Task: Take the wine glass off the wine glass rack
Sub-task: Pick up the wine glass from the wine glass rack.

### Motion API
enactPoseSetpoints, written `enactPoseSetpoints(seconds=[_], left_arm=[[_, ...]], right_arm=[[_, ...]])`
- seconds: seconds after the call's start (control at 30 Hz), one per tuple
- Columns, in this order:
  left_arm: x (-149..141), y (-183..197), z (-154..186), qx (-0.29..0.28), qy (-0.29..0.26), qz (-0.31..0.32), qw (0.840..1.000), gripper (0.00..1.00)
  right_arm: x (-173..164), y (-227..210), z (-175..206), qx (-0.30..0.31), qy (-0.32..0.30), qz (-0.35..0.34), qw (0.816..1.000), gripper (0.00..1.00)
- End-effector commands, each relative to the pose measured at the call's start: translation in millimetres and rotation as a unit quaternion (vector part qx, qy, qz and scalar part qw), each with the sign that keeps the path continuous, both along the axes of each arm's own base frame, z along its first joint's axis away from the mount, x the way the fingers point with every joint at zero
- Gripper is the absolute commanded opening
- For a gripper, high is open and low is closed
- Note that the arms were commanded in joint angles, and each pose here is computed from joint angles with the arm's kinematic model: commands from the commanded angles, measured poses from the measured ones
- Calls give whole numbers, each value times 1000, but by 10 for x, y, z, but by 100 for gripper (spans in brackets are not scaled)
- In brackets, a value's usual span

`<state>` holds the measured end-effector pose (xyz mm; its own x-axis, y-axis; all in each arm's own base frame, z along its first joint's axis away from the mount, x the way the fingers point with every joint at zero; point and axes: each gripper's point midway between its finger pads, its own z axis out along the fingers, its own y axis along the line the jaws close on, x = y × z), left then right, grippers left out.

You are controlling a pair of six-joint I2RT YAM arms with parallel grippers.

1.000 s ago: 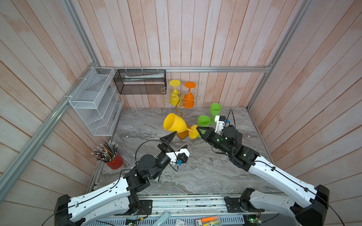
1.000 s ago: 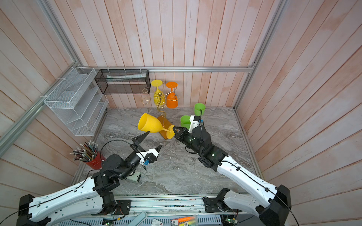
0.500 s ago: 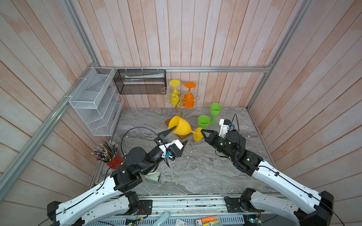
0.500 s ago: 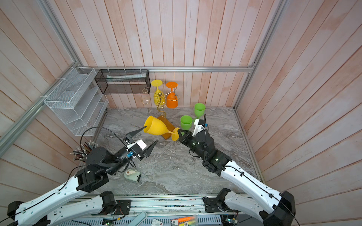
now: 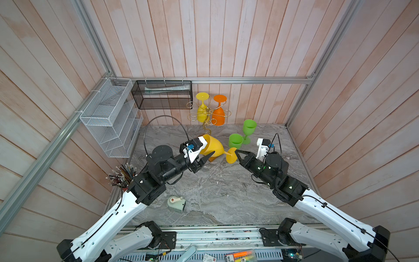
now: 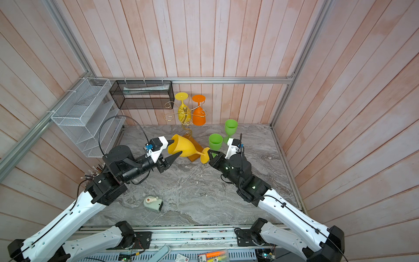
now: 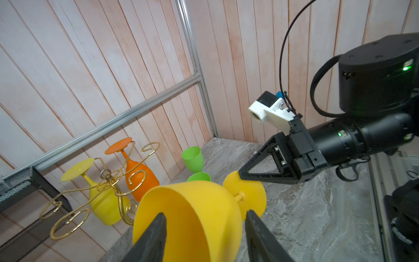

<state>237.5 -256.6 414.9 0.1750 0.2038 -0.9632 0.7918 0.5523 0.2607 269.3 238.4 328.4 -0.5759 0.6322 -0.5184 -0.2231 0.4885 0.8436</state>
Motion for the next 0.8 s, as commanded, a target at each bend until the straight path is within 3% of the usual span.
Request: enactPoseSetpoints(seconds=[0.0,0.53,0.77], left_arm=[[-97,-61,60,-21,44,-42,998,55],[-15,-102,-46,-24,90,-45,995,42],[3,-124,-57,-23,101,-47,994,27]], right_arm=[[19,-78,47,-6,-18,-15,1000,0],[172,-157,72,-40,-37,-30,998,0],[245,-192,49,-49,-40,-35,997,0]])
